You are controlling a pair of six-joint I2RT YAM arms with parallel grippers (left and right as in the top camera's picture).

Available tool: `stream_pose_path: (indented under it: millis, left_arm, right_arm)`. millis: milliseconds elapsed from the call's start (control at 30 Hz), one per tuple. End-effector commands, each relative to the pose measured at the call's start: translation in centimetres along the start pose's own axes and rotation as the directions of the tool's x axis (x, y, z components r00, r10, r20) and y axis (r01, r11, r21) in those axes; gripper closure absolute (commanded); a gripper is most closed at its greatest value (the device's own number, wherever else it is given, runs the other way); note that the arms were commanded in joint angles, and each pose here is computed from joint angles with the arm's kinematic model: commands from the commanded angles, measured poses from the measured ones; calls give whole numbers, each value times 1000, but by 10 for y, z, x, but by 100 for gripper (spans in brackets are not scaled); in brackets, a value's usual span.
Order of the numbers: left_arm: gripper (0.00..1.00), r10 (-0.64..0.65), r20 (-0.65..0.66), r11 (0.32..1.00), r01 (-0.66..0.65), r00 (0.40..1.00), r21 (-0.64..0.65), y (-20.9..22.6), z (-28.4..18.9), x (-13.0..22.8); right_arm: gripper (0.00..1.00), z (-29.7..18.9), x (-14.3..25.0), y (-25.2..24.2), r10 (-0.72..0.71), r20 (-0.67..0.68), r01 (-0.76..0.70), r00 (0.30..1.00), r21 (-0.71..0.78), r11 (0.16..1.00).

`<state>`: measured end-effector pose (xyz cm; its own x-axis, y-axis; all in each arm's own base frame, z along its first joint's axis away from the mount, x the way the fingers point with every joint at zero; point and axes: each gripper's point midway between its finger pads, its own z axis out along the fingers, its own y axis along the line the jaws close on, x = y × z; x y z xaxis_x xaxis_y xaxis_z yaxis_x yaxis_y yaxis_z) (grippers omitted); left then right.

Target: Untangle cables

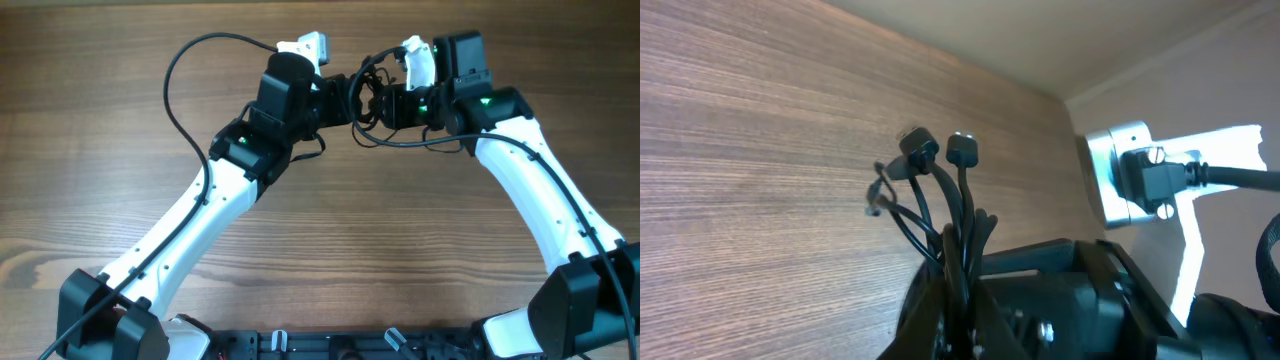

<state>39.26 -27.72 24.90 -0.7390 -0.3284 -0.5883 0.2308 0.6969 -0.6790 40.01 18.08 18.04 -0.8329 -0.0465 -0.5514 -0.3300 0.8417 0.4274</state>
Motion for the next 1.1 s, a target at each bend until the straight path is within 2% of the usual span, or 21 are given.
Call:
stream_pose_path:
  millis: [0,67,133,200,233,367,500,533,600,633,733,767,800,833,900,933,967,1033,1067]
  left_arm:
    - [96,-35,9,999,35,999,17,-5,0,-2]
    - [96,-35,7,999,35,999,19,-6,-1,-2]
    - [96,-40,27,999,40,999,1,0,-2,-7]
    - [96,-73,90,995,79,993,-56,16,-4,-22]
    - [96,-99,143,989,114,985,-99,30,-8,-34]
    - [96,-112,176,978,140,978,-155,46,-11,-41]
    - [96,-186,190,917,240,964,-318,83,-19,-25]
    - [96,-186,185,906,241,965,-347,89,-21,-22]
    - [96,-189,165,880,241,968,-408,101,-26,-12]
    - [96,-192,155,875,240,969,-420,104,-27,-9]
    - [96,-188,187,874,251,964,-415,105,-32,-19]
    - [96,-184,204,880,254,961,-401,103,-36,-25]
    - [96,-158,215,894,232,964,-383,97,-41,-33]
    - [96,-108,218,915,182,970,-360,87,-45,-40]
    - [96,-33,201,940,99,979,-327,71,-48,-43]
    - [96,14,187,947,47,982,-317,64,-49,-43]
    - [96,50,169,949,6,984,-314,59,-48,-39]
    - [96,66,146,956,-21,987,-293,49,-44,-32]
    - [96,71,144,959,-28,987,-282,44,-42,-30]
  right_arm:
    - [95,-1,-4,-11,16,26,-18,1000,77,997]
    - [96,-1,-4,-5,7,22,-8,1000,43,999]
    - [95,-11,1,14,-39,2,39,999,-64,997]
    - [95,-36,5,34,-86,10,87,996,-170,982]
    - [95,-65,5,45,-138,51,146,989,-195,970]
    - [96,-131,3,72,-247,193,281,949,-171,944]
    - [96,-171,-2,79,-283,301,318,911,-71,945]
    - [96,-176,-7,69,-241,318,257,917,-9,966]
    - [96,-190,-17,36,-71,381,19,922,137,990]
    - [96,-195,-20,18,21,422,-114,906,196,974]
    - [96,-202,0,-36,250,493,-452,833,347,821]
    - [96,-197,6,-39,264,468,-456,843,362,813]
    - [91,-189,8,-37,253,426,-421,869,365,830]
    - [69,-175,9,-31,231,363,-361,903,347,865]
    - [39,-150,3,-10,123,256,-189,959,250,950]
    - [16,-135,-1,5,59,209,-95,976,165,982]
    - [9,-123,-3,23,-4,175,-7,985,62,998]
    - [3,-105,-3,41,-88,138,97,987,-55,994]
    - [1,-93,-2,38,-97,117,102,988,-42,994]
